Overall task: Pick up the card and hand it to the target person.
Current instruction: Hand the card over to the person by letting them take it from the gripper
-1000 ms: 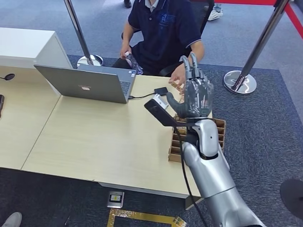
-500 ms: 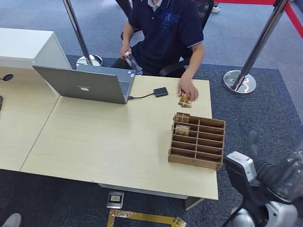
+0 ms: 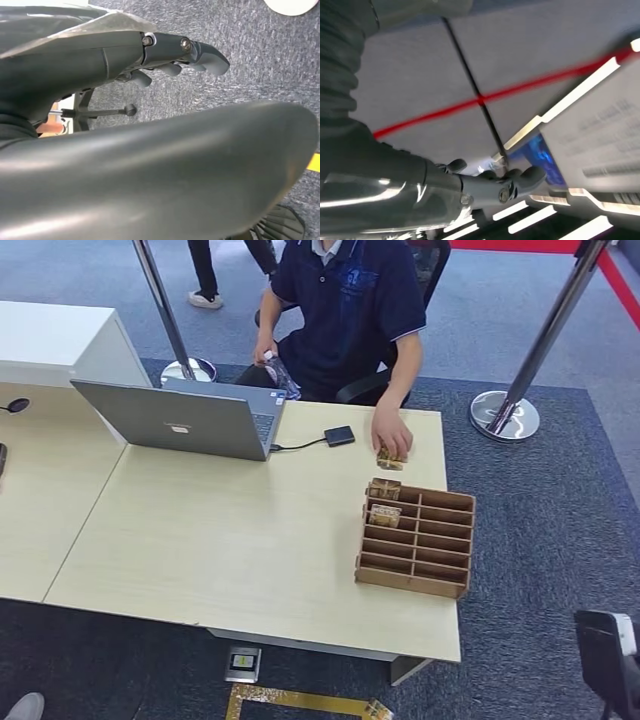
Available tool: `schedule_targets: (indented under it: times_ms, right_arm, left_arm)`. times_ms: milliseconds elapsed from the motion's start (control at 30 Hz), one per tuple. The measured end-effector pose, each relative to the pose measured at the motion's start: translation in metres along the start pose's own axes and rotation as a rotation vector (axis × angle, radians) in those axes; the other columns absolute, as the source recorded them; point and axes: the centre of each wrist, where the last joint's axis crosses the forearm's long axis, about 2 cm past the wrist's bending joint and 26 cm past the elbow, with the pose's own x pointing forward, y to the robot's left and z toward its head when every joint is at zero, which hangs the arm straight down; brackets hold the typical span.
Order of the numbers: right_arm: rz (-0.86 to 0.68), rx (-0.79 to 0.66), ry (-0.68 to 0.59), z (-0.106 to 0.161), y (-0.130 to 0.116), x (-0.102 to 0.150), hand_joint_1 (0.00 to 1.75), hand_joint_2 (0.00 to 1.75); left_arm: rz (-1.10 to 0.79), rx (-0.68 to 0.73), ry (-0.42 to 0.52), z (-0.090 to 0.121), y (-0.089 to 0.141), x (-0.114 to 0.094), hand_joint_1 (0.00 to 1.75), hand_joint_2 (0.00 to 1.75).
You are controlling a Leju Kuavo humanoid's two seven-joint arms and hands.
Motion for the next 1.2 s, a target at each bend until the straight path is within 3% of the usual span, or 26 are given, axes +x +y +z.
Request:
schedule_targets:
  times_ms: [133, 233, 400, 633, 667, 767, 800, 900, 1033, 1167, 1200]
  right_arm:
    - [-0.027, 0.259, 0.336, 0.015, 0.061, -0.082, 0.0, 1.75]
    - [-0.086, 0.471, 0.578, 0.046, 0.09, -0.107, 0.0, 1.75]
    - [-0.144, 0.807, 0.862, 0.095, 0.12, -0.1, 0.0, 1.75]
    - [-0.146, 1.138, 0.991, 0.137, 0.139, -0.068, 0.0, 1.75]
    - [-0.15, 1.169, 0.996, 0.141, 0.141, -0.064, 0.0, 1.31]
    - [-0.172, 1.24, 1.018, 0.152, 0.144, -0.054, 0.0, 0.0]
    - [-0.188, 1.258, 1.031, 0.155, 0.145, -0.051, 0.0, 0.0]
    - [-0.259, 1.285, 1.084, 0.16, 0.147, -0.045, 0.0, 0.0]
    - [-0.349, 1.277, 1.14, 0.164, 0.147, -0.043, 0.0, 1.75]
    - [-0.392, 1.244, 1.15, 0.164, 0.147, -0.045, 0.0, 1.75]
    - [-0.403, 1.237, 1.156, 0.165, 0.146, -0.046, 0.0, 1.31]
  left_arm:
    - [-0.02, -0.008, -0.002, 0.0, -0.001, 0.0, 0.0, 0.0]
    - [-0.03, -0.013, -0.005, 0.0, -0.001, 0.001, 0.0, 0.0]
    - [-0.035, -0.012, -0.006, 0.0, 0.001, 0.002, 0.0, 0.0]
    - [-0.024, -0.01, -0.004, 0.0, 0.001, 0.002, 0.0, 0.0]
    - [-0.022, -0.01, -0.004, 0.0, 0.001, 0.002, 0.0, 0.0]
    - [-0.019, -0.012, 0.001, 0.0, 0.001, 0.001, 0.0, 1.31]
    - [-0.019, -0.012, 0.004, 0.0, 0.001, 0.001, 0.0, 1.75]
    - [-0.022, -0.006, 0.014, 0.0, 0.001, 0.001, 0.0, 1.75]
    - [-0.031, 0.006, 0.026, 0.0, 0.002, 0.001, 0.0, 1.75]
    - [-0.029, 0.014, 0.028, 0.0, 0.006, -0.001, 0.0, 1.75]
    - [-0.023, 0.018, 0.028, 0.0, 0.007, -0.002, 0.0, 1.75]
